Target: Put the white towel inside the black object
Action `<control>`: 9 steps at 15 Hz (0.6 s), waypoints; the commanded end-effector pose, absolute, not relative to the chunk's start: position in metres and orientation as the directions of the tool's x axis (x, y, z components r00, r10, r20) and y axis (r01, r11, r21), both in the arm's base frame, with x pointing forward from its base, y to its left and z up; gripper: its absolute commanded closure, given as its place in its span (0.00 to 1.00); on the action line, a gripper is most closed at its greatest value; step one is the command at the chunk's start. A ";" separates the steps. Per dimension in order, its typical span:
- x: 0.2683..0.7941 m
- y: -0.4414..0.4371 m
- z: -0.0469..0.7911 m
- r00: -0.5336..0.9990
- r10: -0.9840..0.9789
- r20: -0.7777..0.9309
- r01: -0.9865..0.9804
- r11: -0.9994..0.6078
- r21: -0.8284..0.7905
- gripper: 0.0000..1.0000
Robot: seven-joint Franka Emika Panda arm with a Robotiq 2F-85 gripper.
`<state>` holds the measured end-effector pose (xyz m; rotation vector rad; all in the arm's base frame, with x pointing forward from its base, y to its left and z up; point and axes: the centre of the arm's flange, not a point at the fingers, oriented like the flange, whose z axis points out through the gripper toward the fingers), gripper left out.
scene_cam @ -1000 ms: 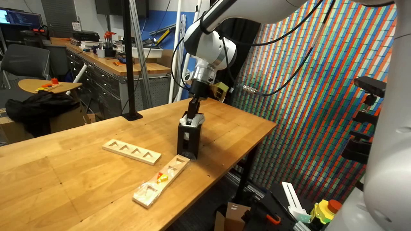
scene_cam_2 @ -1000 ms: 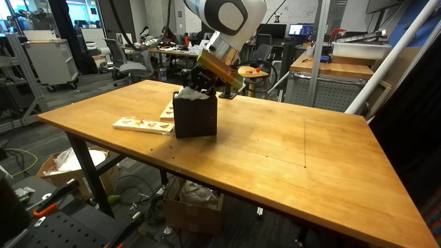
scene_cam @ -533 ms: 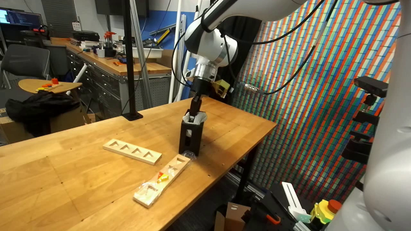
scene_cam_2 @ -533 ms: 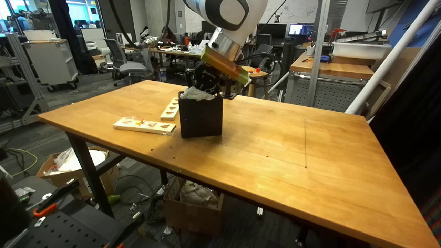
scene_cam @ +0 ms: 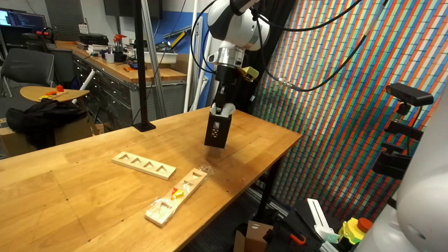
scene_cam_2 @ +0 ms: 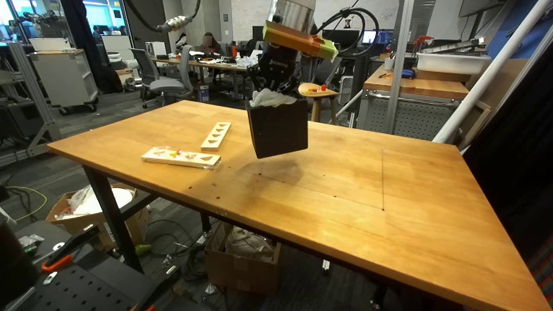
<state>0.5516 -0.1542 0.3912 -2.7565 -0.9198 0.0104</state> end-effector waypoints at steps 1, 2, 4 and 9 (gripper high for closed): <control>0.538 -0.144 0.408 0.813 0.579 0.058 0.579 -0.796 -0.174 1.00; 0.536 -0.142 0.408 0.815 0.577 0.055 0.577 -0.798 -0.173 1.00; 0.537 -0.137 0.405 0.810 0.584 0.043 0.582 -0.794 -0.176 1.00; 0.537 -0.135 0.402 0.817 0.576 0.022 0.571 -0.803 -0.169 1.00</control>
